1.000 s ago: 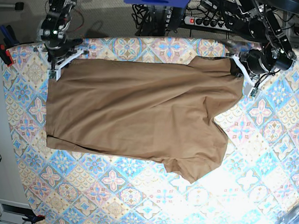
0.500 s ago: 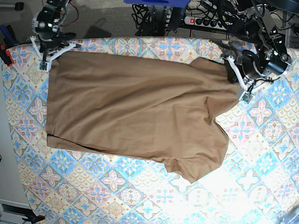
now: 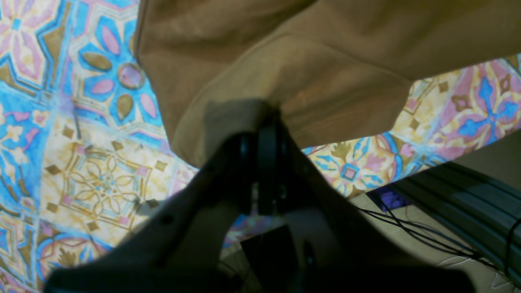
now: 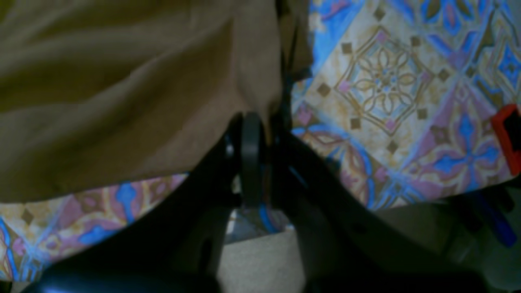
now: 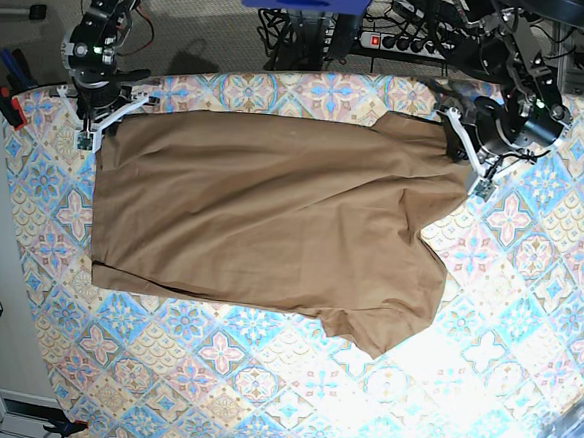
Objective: Layout the t-shirt on the table in an organized manner, then fold the t-shirt properly
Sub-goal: 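Lift the shoulder edge with the left gripper and fold it toward the hem, then drag the folded shoulder with the left gripper along the shirt toward the right gripper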
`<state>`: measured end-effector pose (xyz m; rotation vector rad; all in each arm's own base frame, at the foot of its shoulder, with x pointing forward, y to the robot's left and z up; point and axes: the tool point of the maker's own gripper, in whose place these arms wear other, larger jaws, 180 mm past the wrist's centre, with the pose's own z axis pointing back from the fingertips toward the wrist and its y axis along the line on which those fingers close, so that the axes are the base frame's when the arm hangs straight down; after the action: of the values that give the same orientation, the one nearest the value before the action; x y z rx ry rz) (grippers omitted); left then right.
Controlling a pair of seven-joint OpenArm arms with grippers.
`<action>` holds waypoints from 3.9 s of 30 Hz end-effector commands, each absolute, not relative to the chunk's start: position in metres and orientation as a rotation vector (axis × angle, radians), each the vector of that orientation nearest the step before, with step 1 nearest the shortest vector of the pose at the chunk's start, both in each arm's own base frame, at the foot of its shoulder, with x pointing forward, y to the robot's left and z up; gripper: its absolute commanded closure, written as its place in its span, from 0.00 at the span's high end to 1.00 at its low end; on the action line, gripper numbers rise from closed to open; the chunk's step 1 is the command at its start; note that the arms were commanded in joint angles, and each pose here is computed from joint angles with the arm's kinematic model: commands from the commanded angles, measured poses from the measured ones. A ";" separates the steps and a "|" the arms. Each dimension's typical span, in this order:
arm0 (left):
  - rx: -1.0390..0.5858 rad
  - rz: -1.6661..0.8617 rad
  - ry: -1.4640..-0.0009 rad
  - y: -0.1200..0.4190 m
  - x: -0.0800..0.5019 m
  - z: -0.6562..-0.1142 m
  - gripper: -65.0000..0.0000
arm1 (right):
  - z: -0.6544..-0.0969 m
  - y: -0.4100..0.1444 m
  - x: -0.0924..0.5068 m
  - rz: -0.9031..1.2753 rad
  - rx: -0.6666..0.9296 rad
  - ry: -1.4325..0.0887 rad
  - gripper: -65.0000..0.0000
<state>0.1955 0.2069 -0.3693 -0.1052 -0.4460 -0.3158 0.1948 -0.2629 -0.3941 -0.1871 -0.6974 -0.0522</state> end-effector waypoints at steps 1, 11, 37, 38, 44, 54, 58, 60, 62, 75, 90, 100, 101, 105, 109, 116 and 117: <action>-0.082 -0.327 -0.474 0.212 0.201 -0.361 0.00 | -0.381 -0.267 0.203 -0.042 -0.201 -0.756 0.00; -0.035 -0.389 -0.459 0.224 0.204 -0.356 0.00 | -0.370 -0.266 0.214 -0.035 -0.205 -0.843 0.00; -0.451 -0.394 -0.857 0.148 0.213 -0.313 0.00 | -0.372 -0.265 0.215 -0.035 -0.201 -0.837 0.00; -0.459 -0.379 -0.876 0.152 0.216 -0.307 0.00 | -0.372 -0.265 0.215 -0.034 -0.200 -0.837 0.00; -0.394 -0.401 -0.819 0.166 0.231 -0.306 0.00 | -0.374 -0.264 0.214 -0.032 -0.198 -0.829 0.00; -0.365 -0.347 -0.721 0.178 0.251 -0.332 0.00 | -0.376 -0.249 0.219 0.004 -0.164 -0.836 0.00; -0.358 -0.342 -0.723 0.180 0.252 -0.332 0.00 | -0.377 -0.244 0.221 0.013 -0.154 -0.836 0.00; -0.355 -0.324 -0.723 0.185 0.252 -0.334 0.00 | -0.376 -0.244 0.221 0.013 -0.154 -0.838 0.00; -0.358 -0.285 -0.707 0.194 0.251 -0.341 0.00 | -0.376 -0.244 0.221 0.013 -0.154 -0.839 0.00; -0.358 -0.223 -0.715 0.211 0.266 -0.343 0.00 | -0.341 -0.247 0.267 0.003 -0.162 -1.000 0.00; -0.251 -0.178 -0.696 0.229 0.288 -0.338 0.00 | -0.363 -0.248 0.262 -0.016 -0.144 -0.947 0.00; -0.232 -0.143 -0.624 0.242 0.302 -0.352 0.00 | -0.377 -0.249 0.259 -0.030 -0.128 -0.937 0.00; -0.233 -0.141 -0.622 0.242 0.301 -0.353 0.00 | -0.376 -0.249 0.260 -0.030 -0.128 -0.944 0.00; -0.234 -0.163 -0.633 0.237 0.308 -0.348 0.00 | -0.376 -0.249 0.261 -0.030 -0.128 -0.947 0.00; -0.205 -0.185 -0.634 0.236 0.316 -0.344 0.00 | -0.376 -0.249 0.261 -0.030 -0.128 -0.949 0.00; -0.156 -0.252 -0.629 0.227 0.333 -0.337 0.00 | -0.336 -0.265 0.304 -0.052 -0.162 -1.074 0.00; -0.156 -0.252 -0.634 0.227 0.335 -0.336 0.00 | -0.337 -0.269 0.304 -0.044 -0.172 -1.067 0.00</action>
<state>0.3243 0.2206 -0.3510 -0.1766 -0.5839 -0.2474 0.3070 -0.2633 -0.3417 -0.1510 -1.0567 -0.0430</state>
